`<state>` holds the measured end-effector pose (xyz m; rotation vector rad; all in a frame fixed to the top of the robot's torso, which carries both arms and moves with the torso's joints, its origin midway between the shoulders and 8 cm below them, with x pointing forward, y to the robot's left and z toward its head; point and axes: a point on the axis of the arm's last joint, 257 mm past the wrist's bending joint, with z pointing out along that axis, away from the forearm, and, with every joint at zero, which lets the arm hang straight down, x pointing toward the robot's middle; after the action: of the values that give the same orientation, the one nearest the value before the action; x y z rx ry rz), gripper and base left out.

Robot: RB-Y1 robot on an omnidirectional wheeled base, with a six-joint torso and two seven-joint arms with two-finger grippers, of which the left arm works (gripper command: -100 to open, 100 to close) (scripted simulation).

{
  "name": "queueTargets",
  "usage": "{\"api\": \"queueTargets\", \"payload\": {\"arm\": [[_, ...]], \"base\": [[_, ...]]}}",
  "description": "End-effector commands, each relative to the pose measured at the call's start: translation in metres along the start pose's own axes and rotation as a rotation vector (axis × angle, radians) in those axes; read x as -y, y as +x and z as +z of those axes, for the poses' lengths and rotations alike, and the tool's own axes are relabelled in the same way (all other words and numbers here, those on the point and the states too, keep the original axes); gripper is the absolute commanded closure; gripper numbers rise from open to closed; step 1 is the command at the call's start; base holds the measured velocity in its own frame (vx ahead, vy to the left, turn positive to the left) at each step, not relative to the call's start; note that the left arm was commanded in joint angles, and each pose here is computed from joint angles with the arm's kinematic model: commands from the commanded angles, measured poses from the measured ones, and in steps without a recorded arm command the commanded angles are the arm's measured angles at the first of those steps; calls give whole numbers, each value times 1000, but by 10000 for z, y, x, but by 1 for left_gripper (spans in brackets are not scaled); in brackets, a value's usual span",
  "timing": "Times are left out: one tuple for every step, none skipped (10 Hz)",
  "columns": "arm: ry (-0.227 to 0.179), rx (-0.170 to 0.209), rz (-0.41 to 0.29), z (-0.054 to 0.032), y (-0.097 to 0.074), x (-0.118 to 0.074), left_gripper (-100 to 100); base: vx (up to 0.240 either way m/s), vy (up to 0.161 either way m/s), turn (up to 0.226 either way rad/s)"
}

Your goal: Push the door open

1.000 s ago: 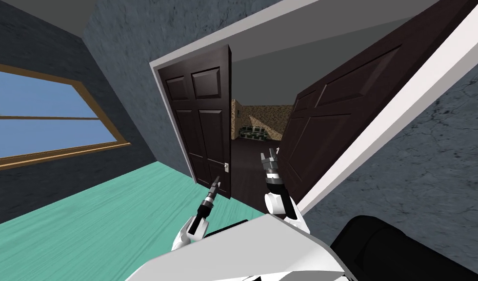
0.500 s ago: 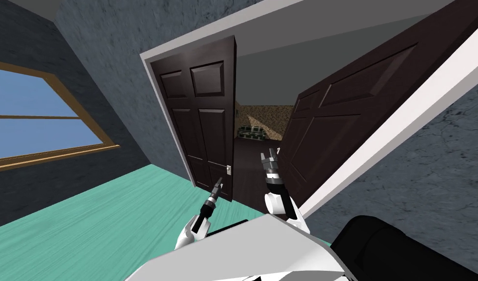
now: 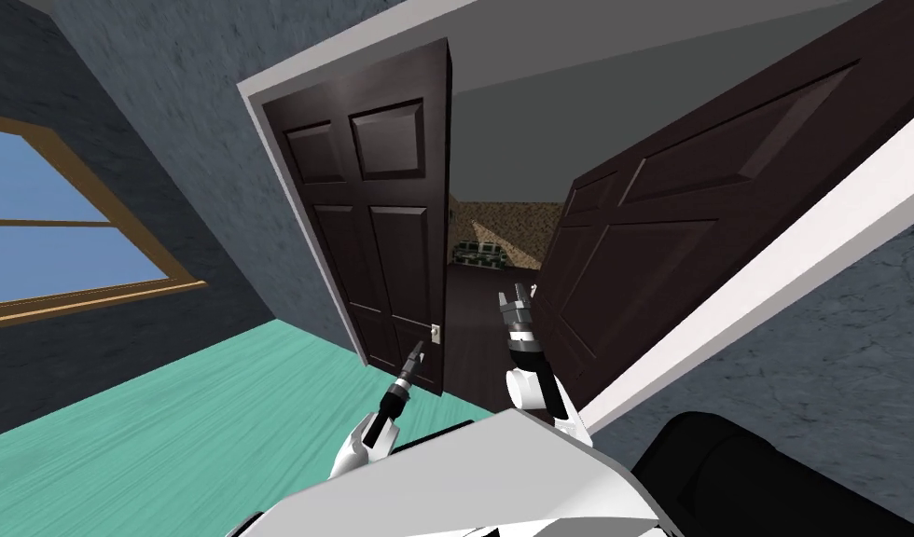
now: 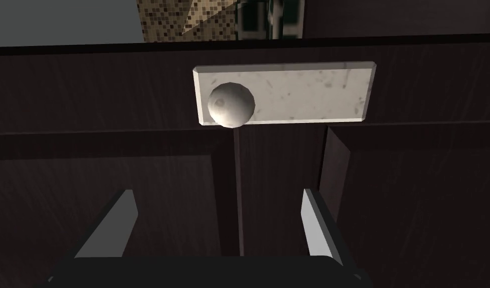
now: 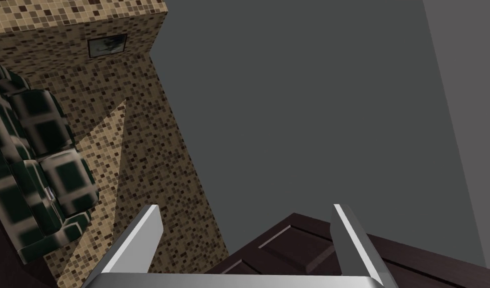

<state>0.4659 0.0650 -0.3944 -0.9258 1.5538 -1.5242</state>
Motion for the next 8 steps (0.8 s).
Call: {"api": "queueTargets", "payload": {"arm": [[-2,6,5,-12,-42,-2,-100],[-2,8,3,-13,-39,-3,-100],[0,10,-2,-6,-18,1,-100],[2,11,-9,5,16,8,-100],[7,11,-21,27,81,23,-100],[5,11,-14,10,39,16,-100],[5,11,-14,10,39,16,100],[5,11,-14,10,39,16,100]], "base": [[162,-99,-37],[191,-117,-29],[233,-76,-20],[195,-65,-25],[166,-92,-30],[73,-43,11],[-15,8,-1],[-26,17,-15]]}}
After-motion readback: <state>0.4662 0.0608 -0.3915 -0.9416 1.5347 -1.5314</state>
